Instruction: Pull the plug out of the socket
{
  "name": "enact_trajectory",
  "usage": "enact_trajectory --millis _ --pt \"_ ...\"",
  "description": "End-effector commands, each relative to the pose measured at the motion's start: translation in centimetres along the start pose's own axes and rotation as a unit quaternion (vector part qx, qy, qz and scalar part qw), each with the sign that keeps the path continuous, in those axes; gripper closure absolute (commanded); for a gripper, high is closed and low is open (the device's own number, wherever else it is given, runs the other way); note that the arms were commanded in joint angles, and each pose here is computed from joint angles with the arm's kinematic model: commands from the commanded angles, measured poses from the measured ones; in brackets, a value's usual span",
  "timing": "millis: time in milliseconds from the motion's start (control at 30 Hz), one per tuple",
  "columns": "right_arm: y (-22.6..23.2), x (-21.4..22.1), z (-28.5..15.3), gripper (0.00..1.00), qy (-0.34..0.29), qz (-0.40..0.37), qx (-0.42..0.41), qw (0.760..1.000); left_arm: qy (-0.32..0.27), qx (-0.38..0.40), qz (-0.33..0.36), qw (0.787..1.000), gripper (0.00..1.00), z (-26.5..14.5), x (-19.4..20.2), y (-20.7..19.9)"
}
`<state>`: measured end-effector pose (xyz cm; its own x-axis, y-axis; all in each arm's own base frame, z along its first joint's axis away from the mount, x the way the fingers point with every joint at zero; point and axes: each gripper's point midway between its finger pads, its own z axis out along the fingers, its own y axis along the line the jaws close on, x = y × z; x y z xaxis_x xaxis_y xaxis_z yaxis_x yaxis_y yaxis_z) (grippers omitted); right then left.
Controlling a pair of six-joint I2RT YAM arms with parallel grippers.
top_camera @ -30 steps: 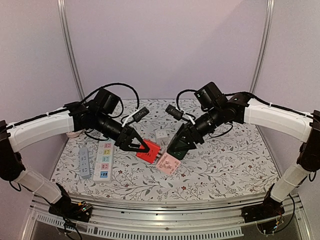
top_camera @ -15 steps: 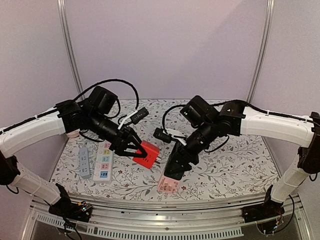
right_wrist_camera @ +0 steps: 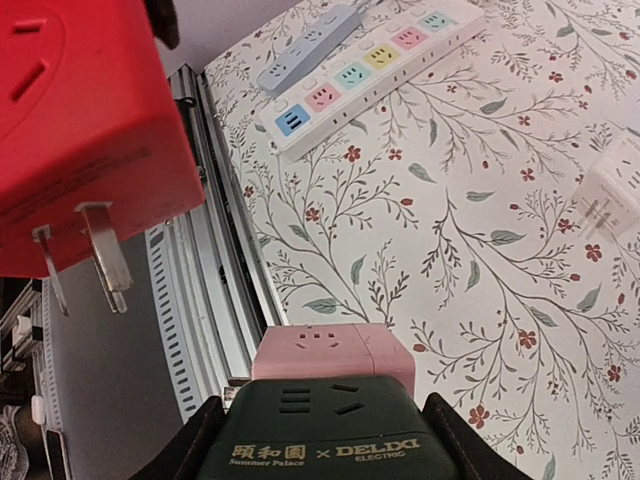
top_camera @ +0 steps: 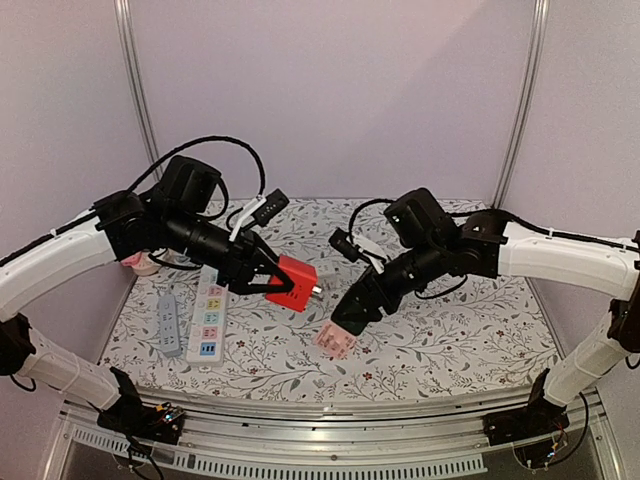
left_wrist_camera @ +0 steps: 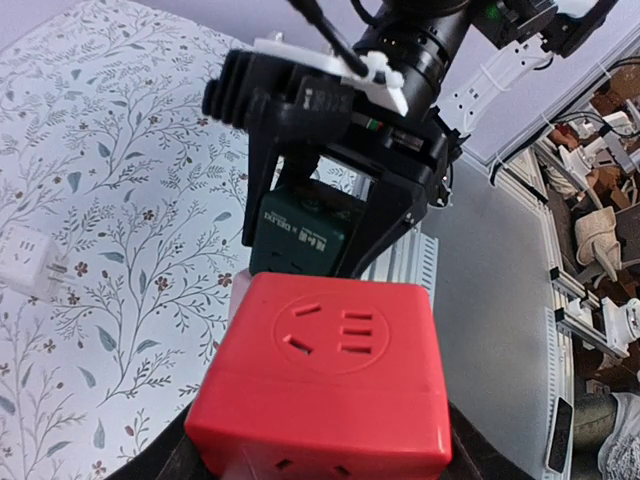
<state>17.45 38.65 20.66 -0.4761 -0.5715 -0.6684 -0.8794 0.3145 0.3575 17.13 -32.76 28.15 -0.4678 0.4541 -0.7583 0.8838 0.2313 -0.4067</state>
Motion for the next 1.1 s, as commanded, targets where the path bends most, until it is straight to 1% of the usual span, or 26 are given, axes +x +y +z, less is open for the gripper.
enact_trajectory --millis 0,100,167,267,333,367,400,433,533,633,700,800,933,1067 --pt "-2.6 -4.2 -3.3 0.69 -0.102 0.026 0.033 0.994 -0.043 -0.064 -0.03 0.997 0.77 -1.5 -1.6 1.3" --pt "-4.7 -4.8 -4.6 0.69 -0.126 0.042 0.061 0.989 -0.073 -0.111 -0.091 0.987 0.77 -2.2 -0.5 3.0" --pt "-5.7 -5.3 -5.8 0.69 -0.146 0.056 0.075 0.985 -0.091 -0.175 -0.131 0.972 0.76 -2.5 1.2 5.5" --pt "-6.3 -5.5 -7.2 0.69 -0.17 0.067 0.094 0.979 -0.053 -0.282 -0.203 0.936 0.77 -2.3 5.7 10.0" --pt "-7.4 -4.8 -7.7 0.69 -0.168 0.063 0.13 0.975 -0.041 -0.325 -0.241 0.914 0.79 -1.7 7.8 11.9" --pt "-7.8 -4.3 -7.7 0.69 -0.167 0.061 0.142 0.974 -0.046 -0.329 -0.246 0.911 0.79 -1.2 8.2 12.2" --pt "-8.0 -4.1 -8.1 0.69 -0.172 0.057 0.15 0.972 -0.058 -0.33 -0.251 0.908 0.79 -0.6 8.2 12.5" --pt "-7.7 -4.0 -8.0 0.69 -0.178 0.051 0.141 0.972 -0.074 -0.327 -0.26 0.905 0.79 0.0 8.1 12.5" --pt "-5.7 -4.3 -8.2 0.68 -0.213 0.035 0.087 0.973 -0.111 -0.328 -0.278 0.896 0.79 1.5 7.4 13.2" --pt "-5.2 -4.0 -8.6 0.68 -0.232 0.03 0.077 0.969 -0.117 -0.331 -0.279 0.894 0.78 3.0 6.2 13.9" --pt "-5.7 -3.6 -8.7 0.68 -0.234 0.024 0.096 0.967 -0.109 -0.335 -0.27 0.896 0.78 4.1 5.3 14.5" --pt "-6.3 -3.3 -9.1 0.68 -0.239 0.016 0.118 0.964 -0.08 -0.34 -0.252 0.902 0.77 5.9 4.5 15.5" --pt "-6.6 -3.0 -8.9 0.68 -0.237 0.016 0.124 0.963 -0.048 -0.353 -0.257 0.899 0.76 7.6 4.9 17.5" --pt "-6.6 -2.6 -8.7 0.68 -0.237 0.017 0.124 0.964 -0.037 -0.356 -0.263 0.896 0.77 8.6 5.0 18.8"
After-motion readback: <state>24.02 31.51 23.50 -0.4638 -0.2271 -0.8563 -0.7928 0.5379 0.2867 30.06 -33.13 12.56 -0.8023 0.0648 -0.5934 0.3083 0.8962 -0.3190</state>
